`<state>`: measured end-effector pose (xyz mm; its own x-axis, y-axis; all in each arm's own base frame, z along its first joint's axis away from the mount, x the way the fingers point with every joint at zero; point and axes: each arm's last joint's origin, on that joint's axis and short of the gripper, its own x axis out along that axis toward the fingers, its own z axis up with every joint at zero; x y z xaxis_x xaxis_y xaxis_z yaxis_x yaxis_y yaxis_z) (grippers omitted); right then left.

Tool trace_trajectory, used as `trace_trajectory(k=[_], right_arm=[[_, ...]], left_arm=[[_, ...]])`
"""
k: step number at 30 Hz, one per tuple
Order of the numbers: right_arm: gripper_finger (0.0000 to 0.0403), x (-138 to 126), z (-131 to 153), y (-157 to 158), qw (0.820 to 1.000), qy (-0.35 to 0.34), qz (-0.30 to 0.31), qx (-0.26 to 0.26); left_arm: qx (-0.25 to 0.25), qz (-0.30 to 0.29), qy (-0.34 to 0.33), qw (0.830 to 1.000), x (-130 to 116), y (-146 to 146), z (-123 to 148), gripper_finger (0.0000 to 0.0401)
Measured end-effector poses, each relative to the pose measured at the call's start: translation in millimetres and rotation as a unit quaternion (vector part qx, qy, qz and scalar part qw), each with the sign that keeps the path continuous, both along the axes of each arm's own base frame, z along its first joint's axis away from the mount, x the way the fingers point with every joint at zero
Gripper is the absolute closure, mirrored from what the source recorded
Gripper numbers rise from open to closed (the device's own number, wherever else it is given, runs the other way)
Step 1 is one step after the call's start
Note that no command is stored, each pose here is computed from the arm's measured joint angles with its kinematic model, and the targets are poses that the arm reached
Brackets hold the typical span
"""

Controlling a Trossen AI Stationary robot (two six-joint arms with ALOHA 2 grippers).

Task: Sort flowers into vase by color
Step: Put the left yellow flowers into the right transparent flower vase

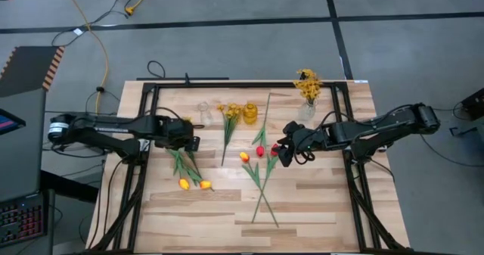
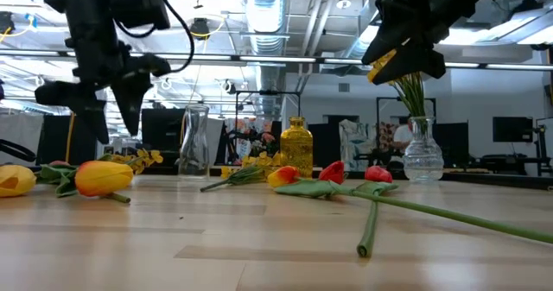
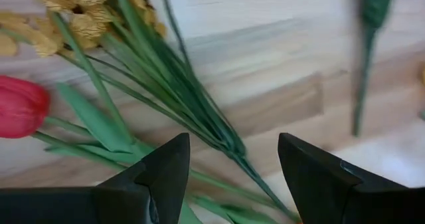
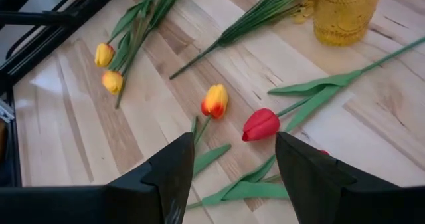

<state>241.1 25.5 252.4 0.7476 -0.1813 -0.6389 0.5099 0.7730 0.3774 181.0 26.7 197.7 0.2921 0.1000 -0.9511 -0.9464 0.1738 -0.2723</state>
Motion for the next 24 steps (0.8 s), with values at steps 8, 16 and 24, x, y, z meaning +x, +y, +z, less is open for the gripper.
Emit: trace_trajectory(k=[8, 16, 24], right_arm=[[0.0163, 0, 0, 0, 1.0, 0.001, 0.003, -0.004], [0.0163, 0, 0, 0, 1.0, 0.002, 0.004, -0.005], [0.0163, 0, 0, 0, 1.0, 0.003, 0.004, -0.005]], left_arm=[[0.014, 0.044, 0.061, 0.997, 10, 3, -21, 0.0184], [0.039, 0.06, 0.121, 0.99, 19, 7, -44, 0.0184], [0.047, 0.052, 0.134, 0.989, 31, 9, -62, 0.0186]])
